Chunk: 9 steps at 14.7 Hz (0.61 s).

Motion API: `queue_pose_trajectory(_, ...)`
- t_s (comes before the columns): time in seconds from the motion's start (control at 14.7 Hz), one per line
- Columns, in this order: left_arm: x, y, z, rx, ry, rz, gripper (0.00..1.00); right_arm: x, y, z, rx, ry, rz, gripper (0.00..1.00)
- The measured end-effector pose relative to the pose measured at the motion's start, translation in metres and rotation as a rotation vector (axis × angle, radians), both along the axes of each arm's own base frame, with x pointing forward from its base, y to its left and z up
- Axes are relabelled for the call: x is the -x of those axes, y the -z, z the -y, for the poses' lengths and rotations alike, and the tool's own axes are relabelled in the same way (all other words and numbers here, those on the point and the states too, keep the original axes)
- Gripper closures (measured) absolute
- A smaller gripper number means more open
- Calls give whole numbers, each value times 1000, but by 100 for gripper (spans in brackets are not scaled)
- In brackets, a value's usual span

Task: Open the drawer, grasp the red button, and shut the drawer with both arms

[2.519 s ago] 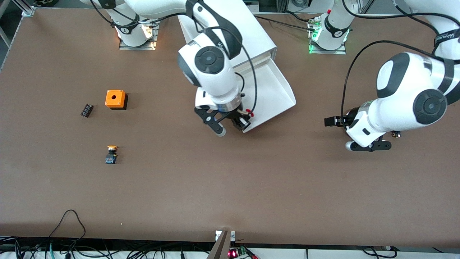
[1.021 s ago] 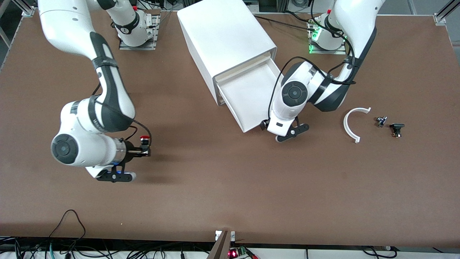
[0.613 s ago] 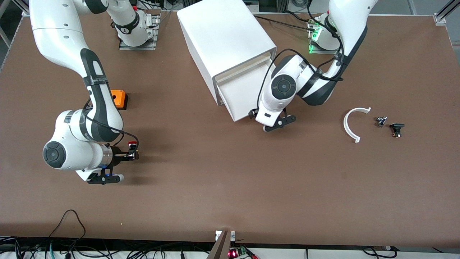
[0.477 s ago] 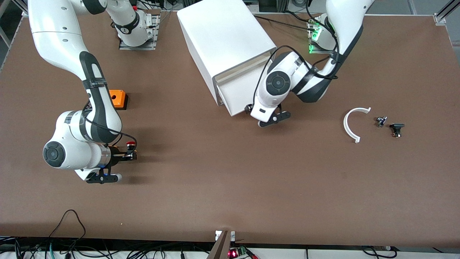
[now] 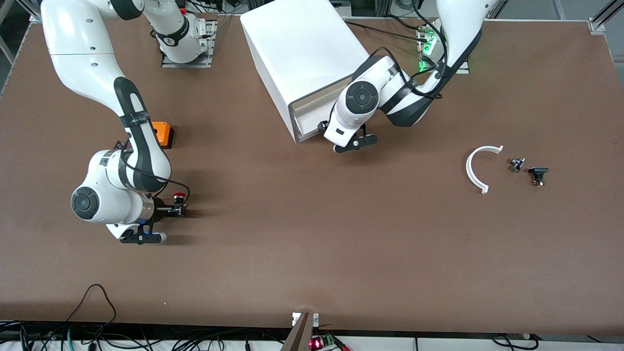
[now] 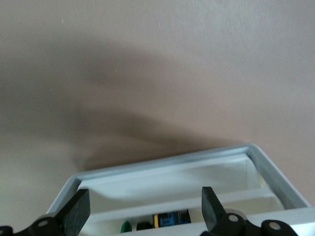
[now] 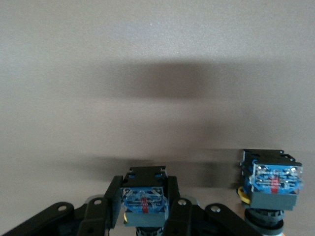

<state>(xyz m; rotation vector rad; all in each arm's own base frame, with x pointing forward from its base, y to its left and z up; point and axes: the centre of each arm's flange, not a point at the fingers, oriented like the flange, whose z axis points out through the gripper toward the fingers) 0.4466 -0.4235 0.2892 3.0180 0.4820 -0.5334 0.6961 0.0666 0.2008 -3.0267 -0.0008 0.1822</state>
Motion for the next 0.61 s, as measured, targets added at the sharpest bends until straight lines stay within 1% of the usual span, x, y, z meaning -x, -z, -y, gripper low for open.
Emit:
queue_pose_trajectory(0.27,12,-1,9,20,-5,-41,0,1,2,4,3,6,2,59)
queue_pose_trajectory(0.34,14,-1,10,22,-6,-47,0,0,2,5,3,7,2,54)
queue_pose_trajectory(0.61,18,-1,13,28,-6,-59,0,-2,-5,6,3,9,14,18)
